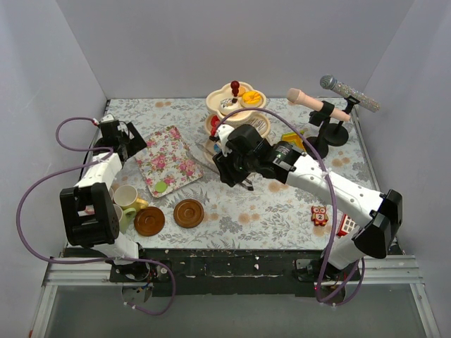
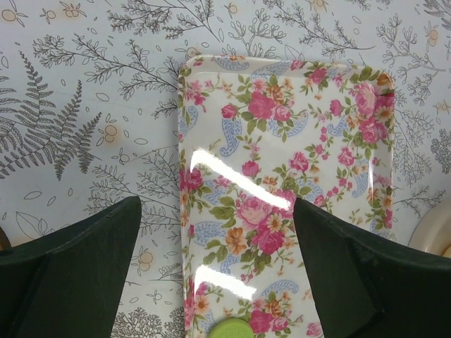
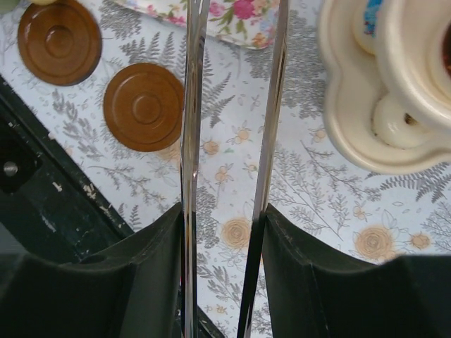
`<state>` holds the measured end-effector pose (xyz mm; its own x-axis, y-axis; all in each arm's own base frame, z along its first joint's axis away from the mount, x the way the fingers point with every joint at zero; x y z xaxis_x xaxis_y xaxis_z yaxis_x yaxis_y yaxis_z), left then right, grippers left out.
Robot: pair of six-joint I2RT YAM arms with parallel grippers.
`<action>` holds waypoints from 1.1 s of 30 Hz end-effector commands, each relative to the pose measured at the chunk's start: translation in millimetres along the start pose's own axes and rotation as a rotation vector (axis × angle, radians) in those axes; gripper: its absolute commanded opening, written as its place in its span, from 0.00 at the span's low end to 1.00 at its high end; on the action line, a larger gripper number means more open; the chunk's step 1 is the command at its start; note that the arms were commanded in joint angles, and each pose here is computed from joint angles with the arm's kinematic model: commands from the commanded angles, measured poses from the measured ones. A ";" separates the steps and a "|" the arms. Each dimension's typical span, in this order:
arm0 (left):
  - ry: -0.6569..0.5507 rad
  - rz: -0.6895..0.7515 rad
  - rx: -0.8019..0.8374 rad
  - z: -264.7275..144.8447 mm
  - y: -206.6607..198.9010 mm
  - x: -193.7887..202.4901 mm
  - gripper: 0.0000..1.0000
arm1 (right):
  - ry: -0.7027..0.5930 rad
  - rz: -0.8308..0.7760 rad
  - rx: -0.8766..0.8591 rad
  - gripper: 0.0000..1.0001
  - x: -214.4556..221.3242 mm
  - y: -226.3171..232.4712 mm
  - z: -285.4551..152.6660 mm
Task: Serve the afternoon tea
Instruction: Pick up the desert from the tray.
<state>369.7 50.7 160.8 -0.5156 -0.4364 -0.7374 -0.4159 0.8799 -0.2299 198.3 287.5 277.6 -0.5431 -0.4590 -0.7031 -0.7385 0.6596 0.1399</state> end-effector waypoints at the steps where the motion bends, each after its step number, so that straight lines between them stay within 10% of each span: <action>1: -0.064 0.012 0.018 -15.0 -2.4 -12.7 0.89 | -0.067 -0.059 -0.099 0.51 -14.9 32.1 -6.1; 33: -0.111 0.001 0.016 -24.0 -1.9 -18.0 0.91 | 0.259 -0.119 -0.201 0.50 -8.1 85.4 135.2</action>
<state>362.9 51.4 175.8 -0.4656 -0.4279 -0.7746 -0.4144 0.8789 -0.2364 193.6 423.2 188.6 -0.5365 -0.6735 -0.5084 -0.8379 0.4970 0.2258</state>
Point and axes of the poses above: each gripper's point midway between its finger pads, its own z axis out along the fingers, its own y axis along the line the jaws close on, x = y × z, the point moved 7 cm from there along -z, back along the fingers, and after that the axes turned 3 degrees about z, right-handed, at the moved point
